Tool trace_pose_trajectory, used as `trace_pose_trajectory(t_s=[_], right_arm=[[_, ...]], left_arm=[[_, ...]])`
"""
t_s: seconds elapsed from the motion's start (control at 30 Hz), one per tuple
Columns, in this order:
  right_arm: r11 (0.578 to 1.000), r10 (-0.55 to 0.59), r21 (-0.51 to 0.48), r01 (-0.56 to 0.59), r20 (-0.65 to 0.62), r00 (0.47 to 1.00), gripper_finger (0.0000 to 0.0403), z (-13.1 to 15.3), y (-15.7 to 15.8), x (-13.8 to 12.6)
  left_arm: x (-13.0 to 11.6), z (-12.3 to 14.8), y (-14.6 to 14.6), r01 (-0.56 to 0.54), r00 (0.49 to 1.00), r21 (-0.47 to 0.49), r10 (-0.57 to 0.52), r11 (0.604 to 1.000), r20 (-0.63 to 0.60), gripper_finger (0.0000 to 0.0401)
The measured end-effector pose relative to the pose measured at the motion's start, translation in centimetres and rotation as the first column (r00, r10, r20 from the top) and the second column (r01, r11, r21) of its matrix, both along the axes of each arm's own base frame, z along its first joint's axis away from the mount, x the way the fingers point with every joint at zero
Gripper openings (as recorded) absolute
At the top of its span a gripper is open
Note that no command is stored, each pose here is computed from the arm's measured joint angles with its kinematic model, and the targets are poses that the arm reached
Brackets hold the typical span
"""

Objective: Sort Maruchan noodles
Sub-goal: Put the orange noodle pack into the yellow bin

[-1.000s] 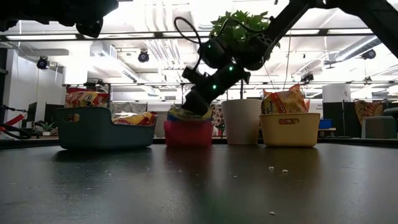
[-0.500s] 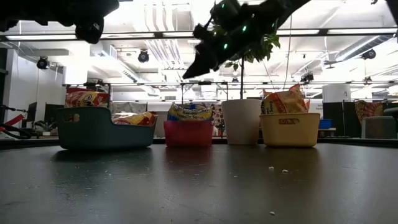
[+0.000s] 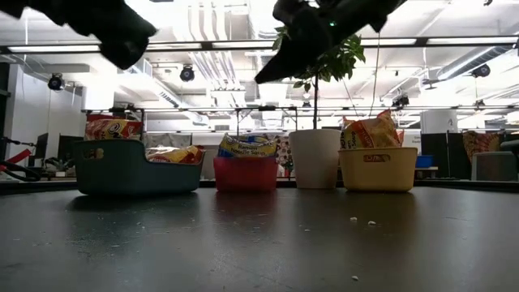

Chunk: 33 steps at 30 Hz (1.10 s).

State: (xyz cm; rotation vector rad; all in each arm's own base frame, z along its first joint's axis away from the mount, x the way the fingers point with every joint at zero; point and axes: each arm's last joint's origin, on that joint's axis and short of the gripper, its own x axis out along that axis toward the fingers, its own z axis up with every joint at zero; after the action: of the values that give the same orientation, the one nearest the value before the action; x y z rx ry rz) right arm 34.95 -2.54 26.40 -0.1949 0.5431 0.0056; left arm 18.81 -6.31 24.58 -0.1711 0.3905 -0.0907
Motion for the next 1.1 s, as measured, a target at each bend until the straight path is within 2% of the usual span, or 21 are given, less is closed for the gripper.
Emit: trace_pose_trajectory(t_s=[0.1, 0.17, 0.23, 0.33, 0.43, 0.5, 0.6, 0.67, 0.8, 0.93, 1.1], right_arm=[[1.000, 0.007, 0.019, -0.007, -0.012, 1.000, 0.0013, -0.4, 0.8, -0.9], [0.999, 0.007, 0.032, -0.007, -0.012, 1.000, 0.0013, -0.5, 0.9, -1.5], [0.999, 0.001, 0.038, 0.000, -0.012, 1.000, 0.0013, -0.5, 0.9, -2.0], [0.999, -0.004, 0.040, 0.005, -0.011, 1.000, 0.0013, -0.6, 0.9, -2.6], [0.999, -0.003, 0.041, 0.003, 0.013, 1.000, 0.0013, -0.2, 1.0, -3.0], [1.000, 0.003, 0.030, -0.003, 0.026, 1.000, 0.0013, 0.0, 1.0, -3.1], [1.000, 0.016, 0.005, -0.016, 0.056, 0.998, 0.0013, 0.5, 1.0, -3.1], [0.999, 0.029, -0.021, -0.028, 0.084, 0.996, 0.0013, 0.8, 1.0, -3.1], [0.997, 0.053, -0.063, -0.047, 0.102, 0.993, 0.0013, 1.2, 1.0, -3.2], [0.995, 0.062, -0.079, -0.053, 0.111, 0.992, 0.0013, 1.4, 1.0, -3.3], [0.992, 0.076, -0.108, -0.062, 0.130, 0.989, 0.0013, 2.3, 1.0, -4.0]], left_arm=[[0.3, 0.5, -0.5, 0.021, 0.980, -0.116, -0.043, 0.993, -0.194, 0.0000], [0.4, 0.4, -0.8, -0.008, 0.936, -0.189, -0.059, 0.982, -0.346, 0.0000], [0.3, 0.3, -1.3, -0.055, 0.869, -0.263, -0.084, 0.963, -0.488, 0.0000], [0.0, -0.3, -2.3, -0.147, 0.728, -0.347, -0.136, 0.926, -0.672, 0.0000], [-0.3, -1.1, -3.6, -0.229, 0.601, -0.392, -0.187, 0.891, -0.777, 0.0000], [-0.3, -1.5, -4.5, -0.293, 0.556, -0.403, -0.188, 0.867, -0.810, 0.0000], [-0.3, -2.5, -5.3, -0.450, 0.466, -0.369, -0.139, 0.813, -0.874, 0.0001], [-0.3, -3.0, -6.0, -0.495, 0.419, -0.339, -0.123, 0.800, -0.900, 0.0008], [0.1, -2.8, -7.9, -0.475, 0.372, -0.313, -0.134, 0.822, -0.918, 0.0034], [0.3, -2.6, -9.4, -0.437, 0.319, -0.235, -0.094, 0.869, -0.943, 0.0073], [0.0, -3.2, -10.4, -0.416, 0.185, -0.049, 0.032, 0.908, -0.982, 0.0137]])
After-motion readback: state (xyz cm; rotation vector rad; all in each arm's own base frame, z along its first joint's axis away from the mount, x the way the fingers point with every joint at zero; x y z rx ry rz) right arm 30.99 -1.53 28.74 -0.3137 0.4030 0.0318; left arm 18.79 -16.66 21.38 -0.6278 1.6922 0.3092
